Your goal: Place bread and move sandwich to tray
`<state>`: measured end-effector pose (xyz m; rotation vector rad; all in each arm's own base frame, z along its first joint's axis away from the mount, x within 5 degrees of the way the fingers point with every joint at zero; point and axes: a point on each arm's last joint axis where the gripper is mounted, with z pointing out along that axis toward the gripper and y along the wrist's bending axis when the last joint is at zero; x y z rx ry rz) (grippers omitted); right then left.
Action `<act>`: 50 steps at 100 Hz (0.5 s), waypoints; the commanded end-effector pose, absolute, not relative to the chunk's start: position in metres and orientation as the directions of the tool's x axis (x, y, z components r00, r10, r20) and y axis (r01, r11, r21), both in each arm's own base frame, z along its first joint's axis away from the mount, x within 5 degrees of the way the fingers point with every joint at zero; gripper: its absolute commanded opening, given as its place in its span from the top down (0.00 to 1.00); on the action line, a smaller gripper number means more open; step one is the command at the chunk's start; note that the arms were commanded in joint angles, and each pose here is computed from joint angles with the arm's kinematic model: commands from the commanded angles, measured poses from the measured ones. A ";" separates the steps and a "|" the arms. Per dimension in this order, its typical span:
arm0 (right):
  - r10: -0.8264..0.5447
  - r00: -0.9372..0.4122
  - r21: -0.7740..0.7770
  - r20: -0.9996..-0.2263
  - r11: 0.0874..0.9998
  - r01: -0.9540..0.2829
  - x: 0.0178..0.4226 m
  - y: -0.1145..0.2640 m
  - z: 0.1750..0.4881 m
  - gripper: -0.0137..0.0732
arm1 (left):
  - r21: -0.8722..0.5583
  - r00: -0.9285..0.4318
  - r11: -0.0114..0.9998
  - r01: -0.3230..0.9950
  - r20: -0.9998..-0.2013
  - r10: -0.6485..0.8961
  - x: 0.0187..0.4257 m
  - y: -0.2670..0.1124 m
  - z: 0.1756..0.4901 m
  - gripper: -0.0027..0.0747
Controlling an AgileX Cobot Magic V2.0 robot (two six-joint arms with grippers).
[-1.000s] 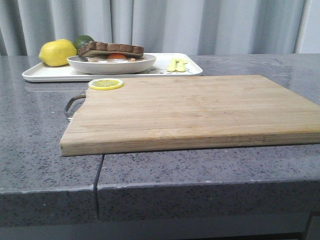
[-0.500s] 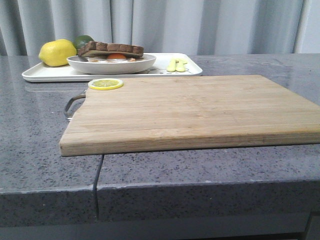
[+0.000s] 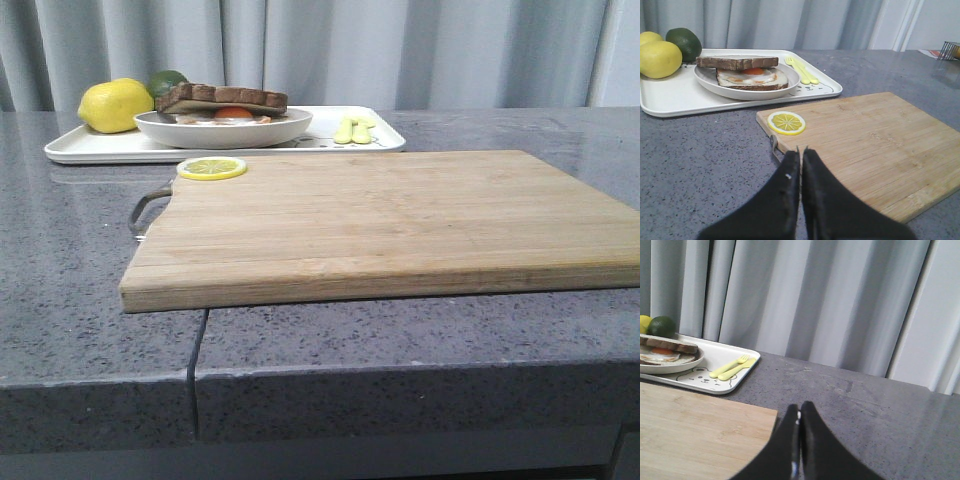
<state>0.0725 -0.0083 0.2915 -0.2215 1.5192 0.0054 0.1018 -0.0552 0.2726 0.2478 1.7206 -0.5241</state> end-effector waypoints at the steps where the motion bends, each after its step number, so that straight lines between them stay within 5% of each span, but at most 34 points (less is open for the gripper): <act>1: -0.160 0.113 -0.176 -0.981 0.973 -0.148 0.072 -0.007 0.302 0.92 | -0.111 -0.076 0.877 0.467 -0.993 -0.085 0.102 -0.054 0.285 0.99; 8: -0.160 0.113 -0.176 -0.981 0.973 -0.149 0.072 -0.007 0.302 0.92 | 0.008 0.005 0.912 0.410 -1.000 0.006 0.101 -0.045 0.282 0.99; 50: -0.160 0.113 -0.176 -0.981 0.973 -0.148 0.072 -0.007 0.302 0.92 | 0.003 0.070 1.000 -0.012 -0.998 0.004 0.072 0.001 0.230 0.99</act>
